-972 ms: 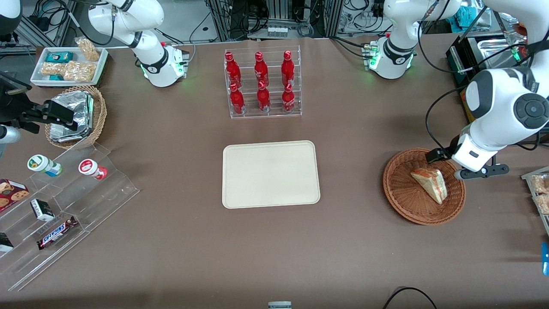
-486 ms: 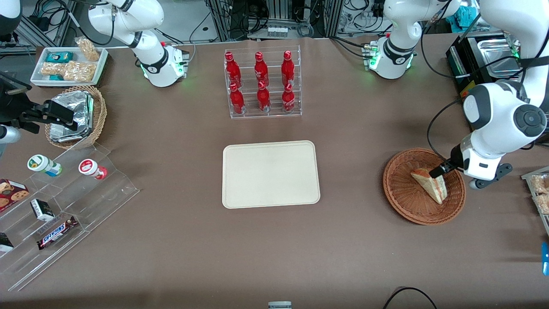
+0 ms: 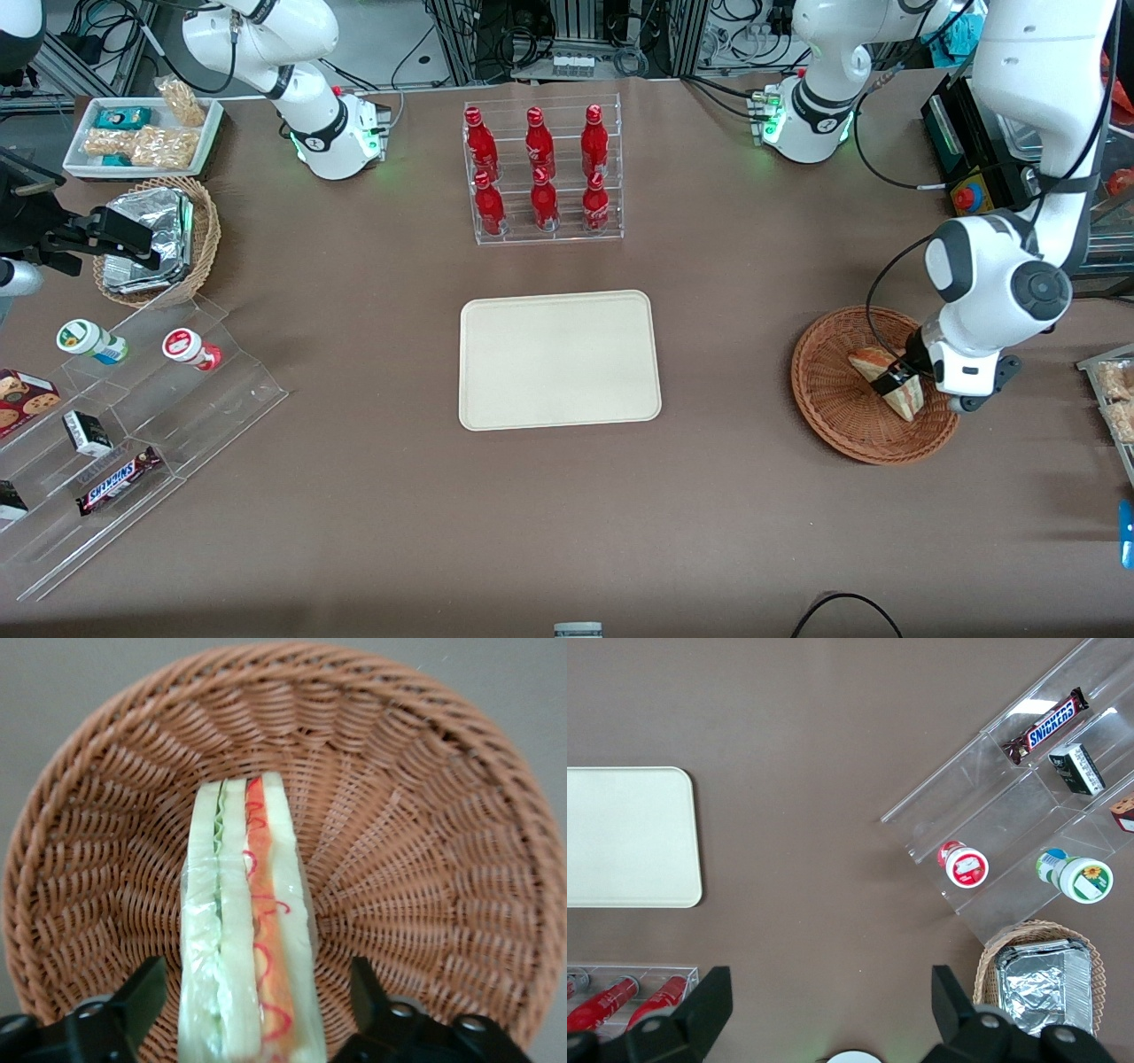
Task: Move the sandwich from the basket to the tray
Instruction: 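Lower the left gripper and close it on the wrapped sandwich, then lift the sandwich and carry it over the white tray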
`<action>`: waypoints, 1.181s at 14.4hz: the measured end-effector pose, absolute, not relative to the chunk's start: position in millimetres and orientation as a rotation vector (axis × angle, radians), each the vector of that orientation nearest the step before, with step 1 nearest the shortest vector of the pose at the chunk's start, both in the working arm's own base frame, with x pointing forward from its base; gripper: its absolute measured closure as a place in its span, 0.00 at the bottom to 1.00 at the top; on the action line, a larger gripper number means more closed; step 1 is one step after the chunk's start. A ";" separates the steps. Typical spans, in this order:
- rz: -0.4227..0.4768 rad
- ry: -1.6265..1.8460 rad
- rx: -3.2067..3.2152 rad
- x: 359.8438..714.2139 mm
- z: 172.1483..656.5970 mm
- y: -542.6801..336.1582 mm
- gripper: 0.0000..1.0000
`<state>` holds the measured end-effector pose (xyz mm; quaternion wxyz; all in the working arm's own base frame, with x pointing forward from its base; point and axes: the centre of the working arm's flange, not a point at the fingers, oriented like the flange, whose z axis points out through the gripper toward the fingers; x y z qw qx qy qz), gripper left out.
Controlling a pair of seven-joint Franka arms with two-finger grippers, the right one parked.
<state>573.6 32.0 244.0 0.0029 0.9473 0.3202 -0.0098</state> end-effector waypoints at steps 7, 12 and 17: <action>-0.290 0.936 3.018 580.4 304.7 20.2 0.78; -0.325 0.133 3.138 587.4 368.9 -105.9 0.85; -0.196 0.031 3.154 554.5 336.6 -274.9 0.85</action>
